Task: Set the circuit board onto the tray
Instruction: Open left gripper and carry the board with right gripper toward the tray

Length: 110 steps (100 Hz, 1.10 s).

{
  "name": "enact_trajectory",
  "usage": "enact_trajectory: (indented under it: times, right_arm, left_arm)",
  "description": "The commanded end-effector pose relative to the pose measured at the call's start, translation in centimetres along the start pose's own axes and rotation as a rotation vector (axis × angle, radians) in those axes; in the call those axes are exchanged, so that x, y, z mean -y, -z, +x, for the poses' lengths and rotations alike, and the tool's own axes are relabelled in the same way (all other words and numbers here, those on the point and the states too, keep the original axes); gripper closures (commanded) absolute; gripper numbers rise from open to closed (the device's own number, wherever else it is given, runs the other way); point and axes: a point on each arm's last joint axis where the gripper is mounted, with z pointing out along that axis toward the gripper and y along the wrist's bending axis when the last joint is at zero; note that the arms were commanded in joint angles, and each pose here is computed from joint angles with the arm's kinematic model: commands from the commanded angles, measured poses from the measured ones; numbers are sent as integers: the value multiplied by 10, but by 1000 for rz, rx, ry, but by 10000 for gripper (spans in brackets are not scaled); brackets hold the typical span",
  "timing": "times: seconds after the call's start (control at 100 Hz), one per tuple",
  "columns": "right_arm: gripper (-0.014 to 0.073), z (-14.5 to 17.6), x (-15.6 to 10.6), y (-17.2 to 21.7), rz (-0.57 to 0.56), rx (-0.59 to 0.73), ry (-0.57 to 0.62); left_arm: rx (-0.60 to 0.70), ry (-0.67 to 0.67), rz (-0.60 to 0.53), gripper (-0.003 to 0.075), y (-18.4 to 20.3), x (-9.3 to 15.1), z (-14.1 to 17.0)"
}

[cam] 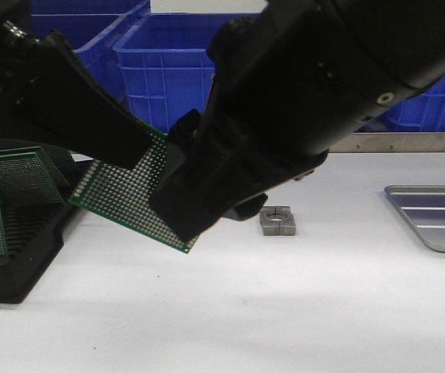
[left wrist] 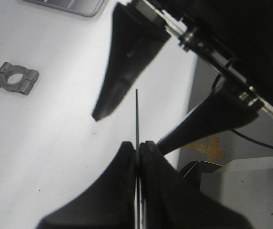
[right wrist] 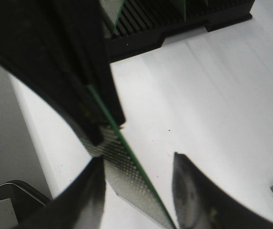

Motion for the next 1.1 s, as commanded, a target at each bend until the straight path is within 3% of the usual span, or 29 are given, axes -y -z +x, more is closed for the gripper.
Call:
enact_trajectory:
  times: [0.0, 0.06, 0.19, 0.26, 0.39, 0.46, 0.76, 0.9, 1.09]
  right_arm:
    - [502, -19, 4, 8, 22, 107, 18]
    - [674, -19, 4, 8, 22, 110, 18]
    - [658, -20, 4, 8, 23, 117, 18]
    - [658, -20, 4, 8, 23, 117, 17]
    - [658, -20, 4, 8, 23, 115, 17]
    - [658, -19, 4, 8, 23, 110, 16]
    - [658, -11, 11, 9, 30, 33, -35]
    - [658, 0, 39, 10, 95, -12, -242]
    - [658, 27, 101, 24, 272, -51, -496]
  left_arm:
    - [73, 12, 3, 740, 7, 4, -15]
    - [74, 12, 0, 740, 7, 3, -15]
    - [74, 12, 0, 685, 7, 3, -15]
    - [73, 12, 3, 563, 7, 4, -15]
    - [68, 1, -34, 254, 8, 1, -14]
    - [70, -15, -77, 183, 10, -2, -15]
    - [143, -100, -308, 190, 48, -12, -33]
    - [166, -92, -381, 195, 63, -18, -34]
    - [172, -84, -412, 195, 70, -20, -32]
